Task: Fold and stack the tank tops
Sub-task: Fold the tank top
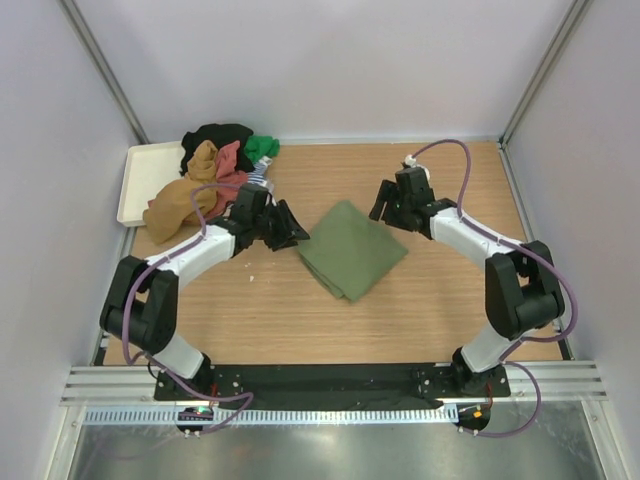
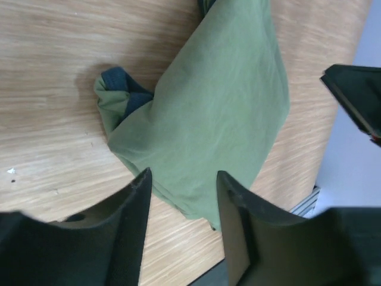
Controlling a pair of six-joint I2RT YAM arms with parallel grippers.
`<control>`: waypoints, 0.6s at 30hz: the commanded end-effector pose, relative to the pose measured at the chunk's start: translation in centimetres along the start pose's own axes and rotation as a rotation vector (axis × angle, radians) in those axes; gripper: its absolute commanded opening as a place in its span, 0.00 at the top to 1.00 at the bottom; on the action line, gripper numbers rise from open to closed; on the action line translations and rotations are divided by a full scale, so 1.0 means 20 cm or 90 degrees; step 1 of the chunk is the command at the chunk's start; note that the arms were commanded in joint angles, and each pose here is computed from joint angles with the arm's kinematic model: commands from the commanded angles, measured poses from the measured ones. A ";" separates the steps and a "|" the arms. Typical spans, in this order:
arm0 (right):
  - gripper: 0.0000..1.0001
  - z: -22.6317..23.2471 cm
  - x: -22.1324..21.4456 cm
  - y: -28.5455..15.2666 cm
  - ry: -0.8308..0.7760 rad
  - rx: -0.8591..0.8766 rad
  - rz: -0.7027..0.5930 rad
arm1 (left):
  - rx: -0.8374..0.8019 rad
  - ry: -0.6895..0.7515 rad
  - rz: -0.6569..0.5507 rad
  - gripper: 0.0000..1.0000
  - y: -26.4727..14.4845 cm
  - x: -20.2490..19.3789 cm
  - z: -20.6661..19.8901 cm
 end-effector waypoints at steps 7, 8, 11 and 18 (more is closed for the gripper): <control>0.43 -0.24 -0.23 0.09 -0.025 -0.097 0.078 | 0.046 0.012 0.016 0.70 0.20 0.02 0.09; 0.46 -0.25 -0.25 0.09 -0.023 -0.099 0.085 | 0.056 0.016 0.016 0.71 0.22 0.03 0.11; 0.52 -0.27 -0.34 0.05 -0.021 -0.096 0.110 | 0.078 0.014 0.043 0.76 0.36 0.05 0.16; 0.53 -0.23 -0.62 -0.19 -0.026 -0.042 0.130 | 0.062 0.060 0.031 0.71 0.49 0.29 0.03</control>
Point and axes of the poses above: each gripper's point midway between its finger pads, its own y axis out along the fingers, its own z axis along the line the jaws close on, x = y × z, the point moved 3 cm from there along -y, back along the fingers, and after that the axes turned 9 degrees about y, right-handed, at the moved point
